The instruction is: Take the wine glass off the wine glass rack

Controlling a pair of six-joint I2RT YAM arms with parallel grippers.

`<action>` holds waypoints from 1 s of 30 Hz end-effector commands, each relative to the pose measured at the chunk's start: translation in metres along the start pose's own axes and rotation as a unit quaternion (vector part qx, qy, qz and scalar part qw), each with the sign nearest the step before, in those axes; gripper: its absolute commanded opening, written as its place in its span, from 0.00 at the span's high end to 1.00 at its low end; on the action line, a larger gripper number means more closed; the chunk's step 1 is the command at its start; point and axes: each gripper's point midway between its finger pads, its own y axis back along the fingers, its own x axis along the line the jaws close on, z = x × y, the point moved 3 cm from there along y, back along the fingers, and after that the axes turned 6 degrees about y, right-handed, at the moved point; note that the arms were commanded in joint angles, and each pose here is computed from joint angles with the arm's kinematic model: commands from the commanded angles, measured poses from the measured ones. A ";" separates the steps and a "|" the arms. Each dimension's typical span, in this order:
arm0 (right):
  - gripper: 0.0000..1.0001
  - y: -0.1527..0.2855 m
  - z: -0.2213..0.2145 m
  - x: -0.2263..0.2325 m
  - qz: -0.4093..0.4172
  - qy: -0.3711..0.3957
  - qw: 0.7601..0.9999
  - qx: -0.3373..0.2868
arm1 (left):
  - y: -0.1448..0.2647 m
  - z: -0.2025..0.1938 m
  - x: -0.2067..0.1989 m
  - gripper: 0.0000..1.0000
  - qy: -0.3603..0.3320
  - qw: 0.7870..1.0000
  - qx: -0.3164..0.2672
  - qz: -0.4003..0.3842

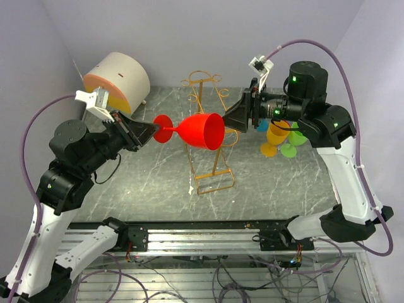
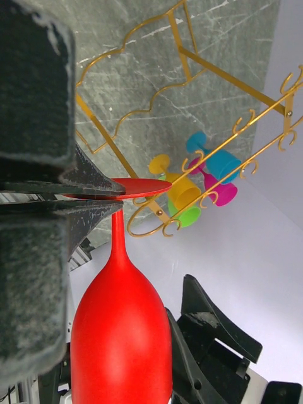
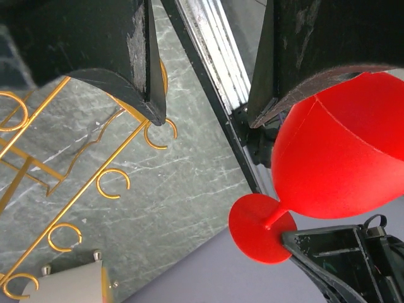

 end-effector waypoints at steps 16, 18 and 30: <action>0.52 0.035 0.031 0.021 -0.021 0.042 0.996 -0.070 | -0.008 0.015 -0.016 0.93 -0.022 0.999 -0.010 -0.027; 0.52 0.035 0.032 0.025 -0.010 0.042 0.997 -0.070 | -0.010 0.015 -0.016 0.93 -0.021 0.999 -0.009 -0.027; 0.53 0.035 0.028 0.028 0.003 0.046 0.996 -0.072 | -0.025 0.018 -0.018 0.93 -0.018 0.999 0.002 -0.033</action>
